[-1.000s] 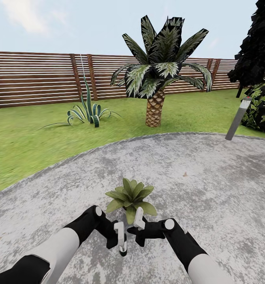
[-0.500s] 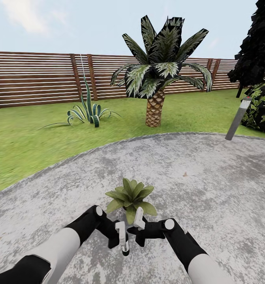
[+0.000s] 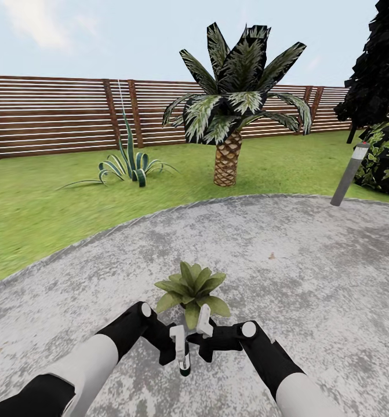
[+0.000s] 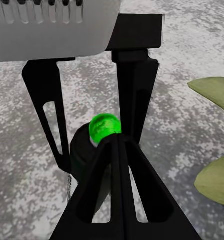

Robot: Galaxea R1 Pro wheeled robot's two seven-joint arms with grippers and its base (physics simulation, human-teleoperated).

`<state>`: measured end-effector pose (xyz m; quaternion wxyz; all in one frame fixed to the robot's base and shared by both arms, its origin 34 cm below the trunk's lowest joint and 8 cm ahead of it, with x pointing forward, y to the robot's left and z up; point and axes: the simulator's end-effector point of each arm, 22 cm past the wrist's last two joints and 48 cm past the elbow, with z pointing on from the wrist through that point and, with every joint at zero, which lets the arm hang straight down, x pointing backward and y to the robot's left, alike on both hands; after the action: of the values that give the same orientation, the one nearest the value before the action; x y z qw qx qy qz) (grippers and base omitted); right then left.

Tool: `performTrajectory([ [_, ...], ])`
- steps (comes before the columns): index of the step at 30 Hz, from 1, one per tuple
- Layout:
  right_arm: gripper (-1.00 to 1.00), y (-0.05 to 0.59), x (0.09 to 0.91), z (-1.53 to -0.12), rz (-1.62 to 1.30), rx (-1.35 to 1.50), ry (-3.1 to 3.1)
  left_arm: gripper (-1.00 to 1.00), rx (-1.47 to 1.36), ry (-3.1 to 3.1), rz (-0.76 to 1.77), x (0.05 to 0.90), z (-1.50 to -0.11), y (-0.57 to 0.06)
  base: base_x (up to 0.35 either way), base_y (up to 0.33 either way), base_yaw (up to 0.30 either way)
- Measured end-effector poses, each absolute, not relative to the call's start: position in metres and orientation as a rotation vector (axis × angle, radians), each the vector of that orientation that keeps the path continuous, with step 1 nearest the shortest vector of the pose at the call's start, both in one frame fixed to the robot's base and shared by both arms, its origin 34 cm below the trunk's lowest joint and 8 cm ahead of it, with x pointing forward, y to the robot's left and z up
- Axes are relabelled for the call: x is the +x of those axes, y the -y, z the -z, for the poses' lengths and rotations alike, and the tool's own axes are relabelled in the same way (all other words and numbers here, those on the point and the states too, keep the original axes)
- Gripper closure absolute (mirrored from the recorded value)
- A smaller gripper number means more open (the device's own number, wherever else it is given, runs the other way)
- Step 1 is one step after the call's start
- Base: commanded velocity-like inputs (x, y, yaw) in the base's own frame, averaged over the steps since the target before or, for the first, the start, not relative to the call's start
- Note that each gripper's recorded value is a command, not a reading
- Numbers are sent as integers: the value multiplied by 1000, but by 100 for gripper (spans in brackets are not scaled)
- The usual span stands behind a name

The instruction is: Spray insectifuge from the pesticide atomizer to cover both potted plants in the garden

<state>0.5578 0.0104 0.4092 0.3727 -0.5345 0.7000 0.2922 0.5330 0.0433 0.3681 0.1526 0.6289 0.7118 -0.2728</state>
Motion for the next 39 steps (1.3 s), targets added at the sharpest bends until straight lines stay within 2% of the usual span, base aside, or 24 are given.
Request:
performTrajectory([
  [5,100,-10,558,-409,-749,-1370,-1794,100,1814,-2086,735,536,-360,-74,0,0,0],
  [12,100,-9,558,-408,-745,-1373,-1796,100,1781,-2257,591,541,-339,-187,0,0,0],
  [13,-100,-9,558,-408,-744,-1372,-1797,100,1767,-2281,570,541,-337,-203,0,0,0],
  [16,-100,-1,561,-405,-729,-1365,-1808,100,1721,-2341,504,545,-335,-243,0,0,0],
  [21,-100,26,554,-372,-692,-1325,-1913,100,1500,-2390,435,573,-340,-255,0,0,0],
  [25,-100,111,554,-307,-449,-1185,-2132,100,1179,-2479,398,600,-348,-270,0,0,0],
  [31,-100,194,536,-275,-287,-1114,-2151,100,1076,-2493,258,619,-345,-287,0,0,0],
  [39,-100,294,542,-263,19,-482,-2302,100,852,-2807,293,586,-334,-296,0,0,0],
])
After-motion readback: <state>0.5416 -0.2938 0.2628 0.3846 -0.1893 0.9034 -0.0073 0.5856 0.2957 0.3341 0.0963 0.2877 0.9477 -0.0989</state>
